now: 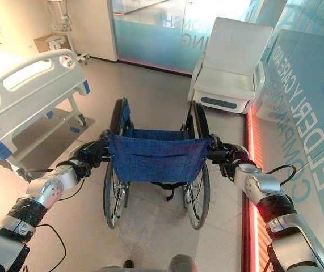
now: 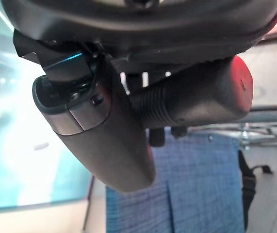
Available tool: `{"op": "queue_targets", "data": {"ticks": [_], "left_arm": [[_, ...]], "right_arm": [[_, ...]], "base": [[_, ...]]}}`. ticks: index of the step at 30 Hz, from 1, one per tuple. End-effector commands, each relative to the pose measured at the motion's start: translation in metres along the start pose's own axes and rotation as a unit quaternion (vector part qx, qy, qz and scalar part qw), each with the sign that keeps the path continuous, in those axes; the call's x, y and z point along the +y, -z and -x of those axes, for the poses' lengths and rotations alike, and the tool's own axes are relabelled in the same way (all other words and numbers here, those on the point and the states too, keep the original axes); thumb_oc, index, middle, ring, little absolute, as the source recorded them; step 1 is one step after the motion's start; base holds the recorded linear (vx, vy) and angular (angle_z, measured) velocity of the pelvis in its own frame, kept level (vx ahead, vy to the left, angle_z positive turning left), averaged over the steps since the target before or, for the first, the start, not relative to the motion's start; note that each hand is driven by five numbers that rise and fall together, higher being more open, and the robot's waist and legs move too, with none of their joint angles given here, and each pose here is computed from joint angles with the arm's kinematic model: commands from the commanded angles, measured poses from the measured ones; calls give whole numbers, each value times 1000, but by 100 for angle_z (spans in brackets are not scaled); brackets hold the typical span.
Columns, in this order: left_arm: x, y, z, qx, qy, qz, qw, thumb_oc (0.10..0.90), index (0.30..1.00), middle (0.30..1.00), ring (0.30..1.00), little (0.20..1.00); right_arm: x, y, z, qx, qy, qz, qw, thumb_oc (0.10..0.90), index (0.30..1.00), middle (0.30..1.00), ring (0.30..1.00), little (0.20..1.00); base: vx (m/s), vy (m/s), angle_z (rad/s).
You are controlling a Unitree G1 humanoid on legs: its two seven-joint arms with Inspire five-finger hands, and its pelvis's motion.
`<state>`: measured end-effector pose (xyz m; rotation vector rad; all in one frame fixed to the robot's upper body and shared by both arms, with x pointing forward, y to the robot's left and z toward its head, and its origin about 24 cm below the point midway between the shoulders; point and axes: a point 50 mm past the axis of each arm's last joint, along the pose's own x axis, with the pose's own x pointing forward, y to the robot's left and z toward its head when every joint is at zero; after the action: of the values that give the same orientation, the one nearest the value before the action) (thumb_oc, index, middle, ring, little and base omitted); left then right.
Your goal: Push the wheelchair next to the bed
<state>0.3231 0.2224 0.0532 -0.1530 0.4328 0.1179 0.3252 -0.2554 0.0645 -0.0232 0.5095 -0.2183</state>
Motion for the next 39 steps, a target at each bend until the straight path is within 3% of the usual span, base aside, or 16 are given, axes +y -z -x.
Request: {"op": "queue_targets", "data": {"ticks": [1,11,19,26,39], "left_arm": [[-56,-104,11,-212,143,97,962,400,300,300,300,300],[-60,-87,5,-203,149,129,959,400,300,300,300,300],[-51,-89,19,-230,126,159,952,400,300,300,300,300],[-37,-98,11,-228,134,145,953,400,300,300,300,300],[-13,-77,2,-188,99,99,972,400,300,300,300,300]], "right_arm": [[112,-78,29,-163,-325,-133,922,400,300,300,300,300],[101,-83,26,-161,-322,-137,923,400,300,300,300,300],[107,-69,34,-159,-333,-105,923,400,300,300,300,300],[118,-88,30,-161,-314,-107,930,400,300,300,300,300],[96,-41,20,-127,-304,-117,937,400,300,300,300,300]], "base": [[459,-159,4],[494,-218,44],[395,-213,14],[601,91,-17],[618,251,-38]]}}
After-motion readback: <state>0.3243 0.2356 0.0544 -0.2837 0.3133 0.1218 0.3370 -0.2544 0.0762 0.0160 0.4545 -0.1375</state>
